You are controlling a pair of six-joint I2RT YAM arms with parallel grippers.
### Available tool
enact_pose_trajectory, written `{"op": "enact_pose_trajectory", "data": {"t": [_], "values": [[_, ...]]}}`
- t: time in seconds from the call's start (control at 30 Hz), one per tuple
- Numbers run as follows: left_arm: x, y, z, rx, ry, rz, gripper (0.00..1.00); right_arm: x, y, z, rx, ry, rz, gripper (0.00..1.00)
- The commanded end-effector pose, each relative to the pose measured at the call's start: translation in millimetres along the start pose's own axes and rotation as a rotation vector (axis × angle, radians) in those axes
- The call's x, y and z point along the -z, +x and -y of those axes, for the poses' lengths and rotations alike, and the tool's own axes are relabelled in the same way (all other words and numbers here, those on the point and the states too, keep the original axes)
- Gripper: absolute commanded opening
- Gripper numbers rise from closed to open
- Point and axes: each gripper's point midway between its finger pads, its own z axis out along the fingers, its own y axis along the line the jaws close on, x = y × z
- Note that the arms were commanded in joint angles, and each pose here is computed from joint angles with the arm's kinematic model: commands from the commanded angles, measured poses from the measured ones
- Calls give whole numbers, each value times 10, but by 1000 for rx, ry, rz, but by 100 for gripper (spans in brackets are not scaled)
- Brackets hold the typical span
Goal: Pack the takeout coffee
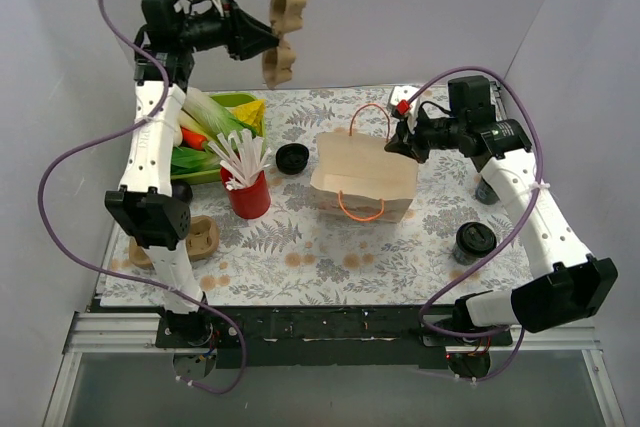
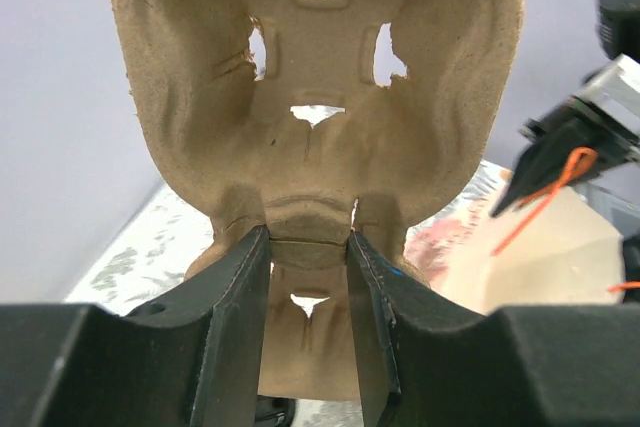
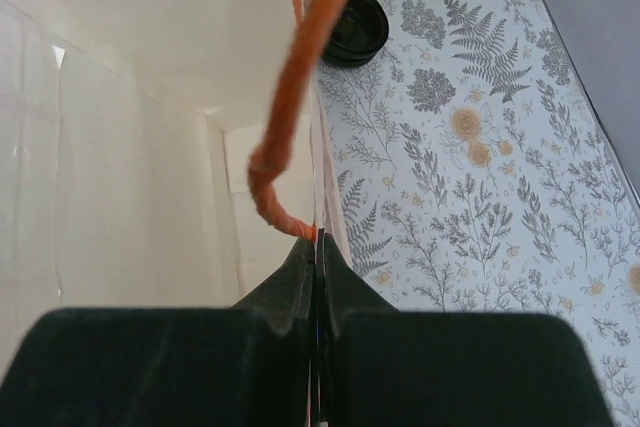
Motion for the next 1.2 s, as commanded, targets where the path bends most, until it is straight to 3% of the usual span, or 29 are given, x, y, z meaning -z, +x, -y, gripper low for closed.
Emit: {"op": "enact_pose_trajectory", "data": {"t": [0.0,0.07,0.13,0.2,0.37,0.5,0.73,1.17], "values": [[-135,189,588,-52,102,-59,0,13,-217,183,35,45,30,1],[7,196,895,-108,130,-68,0,-5,-187,168,40,35,28,1],[93,538,956,-132,145,-109,0,2,-214,172,53,48,40,1],[219,573,1135,-183,154,-106,0,-5,-234,137,61,48,43,1],[268,753,1283,-104,210,-123,0,-11,-190,82,57,59,34,1],[145,716,1380,-118,271,-113,0,-31,-174,-19,34,47,31,1],[-248,537,2069,-167,462,-81,0,-61,-183,-117,-45,5,32,1],[-307,1131,2065,-195,489,-110,0,-126,-188,-220,-153,-55,50,1]]}}
